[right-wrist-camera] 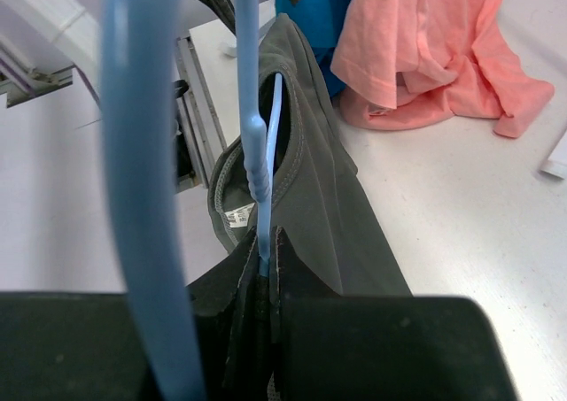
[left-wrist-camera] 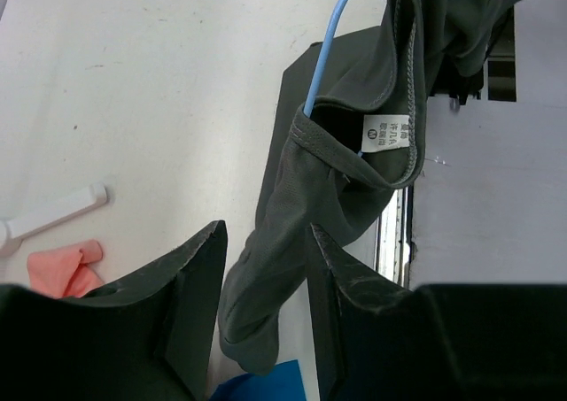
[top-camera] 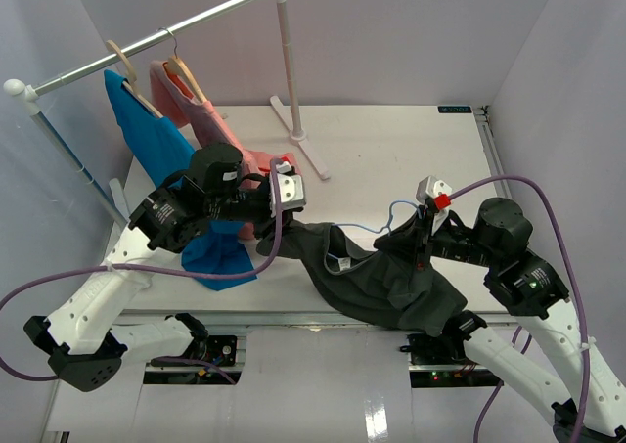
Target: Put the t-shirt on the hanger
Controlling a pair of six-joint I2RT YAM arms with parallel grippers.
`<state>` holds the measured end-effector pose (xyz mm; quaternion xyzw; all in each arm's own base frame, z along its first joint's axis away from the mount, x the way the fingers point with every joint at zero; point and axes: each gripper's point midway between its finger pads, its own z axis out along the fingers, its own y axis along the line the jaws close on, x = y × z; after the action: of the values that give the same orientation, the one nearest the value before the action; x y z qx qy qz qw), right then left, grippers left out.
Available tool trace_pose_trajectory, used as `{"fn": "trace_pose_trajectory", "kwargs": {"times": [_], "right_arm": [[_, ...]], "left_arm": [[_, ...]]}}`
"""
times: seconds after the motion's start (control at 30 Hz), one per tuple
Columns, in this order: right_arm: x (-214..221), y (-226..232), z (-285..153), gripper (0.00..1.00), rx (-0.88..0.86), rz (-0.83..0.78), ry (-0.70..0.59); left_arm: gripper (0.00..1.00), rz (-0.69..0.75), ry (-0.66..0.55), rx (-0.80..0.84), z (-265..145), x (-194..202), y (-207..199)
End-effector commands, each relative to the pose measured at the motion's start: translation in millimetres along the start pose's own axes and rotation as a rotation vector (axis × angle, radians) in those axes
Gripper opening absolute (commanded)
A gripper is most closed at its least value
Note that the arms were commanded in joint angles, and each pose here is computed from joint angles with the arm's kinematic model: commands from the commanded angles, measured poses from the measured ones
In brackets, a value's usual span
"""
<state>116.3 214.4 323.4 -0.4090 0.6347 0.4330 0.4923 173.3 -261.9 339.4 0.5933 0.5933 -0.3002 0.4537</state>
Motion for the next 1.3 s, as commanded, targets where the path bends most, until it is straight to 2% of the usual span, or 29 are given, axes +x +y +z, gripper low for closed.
{"fn": "trace_pose_trajectory", "kwargs": {"times": [0.0, 0.23, 0.37, 0.5, 0.53, 0.7, 0.87, 1.1, 1.2, 1.27], "right_arm": [[-22.9, 20.1, -7.0, 0.08, -0.080, -0.040, -0.049], [-27.1, 26.9, -3.4, 0.08, -0.136, -0.034, -0.068], [-27.4, 25.5, 1.6, 0.08, -0.150, -0.022, -0.066], [-26.2, 22.9, 5.7, 0.08, -0.158, -0.036, -0.075], [-25.0, 21.2, 6.9, 0.08, -0.155, -0.036, -0.071], [-12.3, 14.3, 15.4, 0.08, -0.162, -0.019, -0.035], [-10.1, 15.8, 21.6, 0.08, -0.203, -0.015, -0.054], [-22.9, 17.2, 26.1, 0.08, -0.229, -0.012, -0.086], [-23.9, 16.5, 28.4, 0.08, -0.235, -0.007, -0.086], [-24.3, 15.0, 29.2, 0.08, -0.229, -0.005, -0.088]], "left_arm": [[0.52, 0.101, -0.033, 0.080, -7.2, -6.1, -15.7], [0.56, 0.100, -0.035, 0.205, 10.1, 13.8, -35.0], [0.50, 0.078, -0.058, 0.294, 20.9, 17.8, -46.5], [0.25, 0.018, -0.068, 0.376, 32.4, 15.9, -52.7], [0.23, 0.018, -0.081, 0.394, 32.3, 12.1, -54.6], [0.27, 0.032, -0.173, 0.420, 26.8, -16.3, -56.2], [0.30, -0.022, -0.246, 0.499, 24.2, -29.5, -68.8], [0.29, -0.119, -0.217, 0.504, 29.6, -18.7, -71.4], [0.25, -0.189, -0.185, 0.500, 36.3, -11.8, -69.7], [0.25, -0.249, -0.150, 0.510, 41.1, -4.9, -70.6]]}}
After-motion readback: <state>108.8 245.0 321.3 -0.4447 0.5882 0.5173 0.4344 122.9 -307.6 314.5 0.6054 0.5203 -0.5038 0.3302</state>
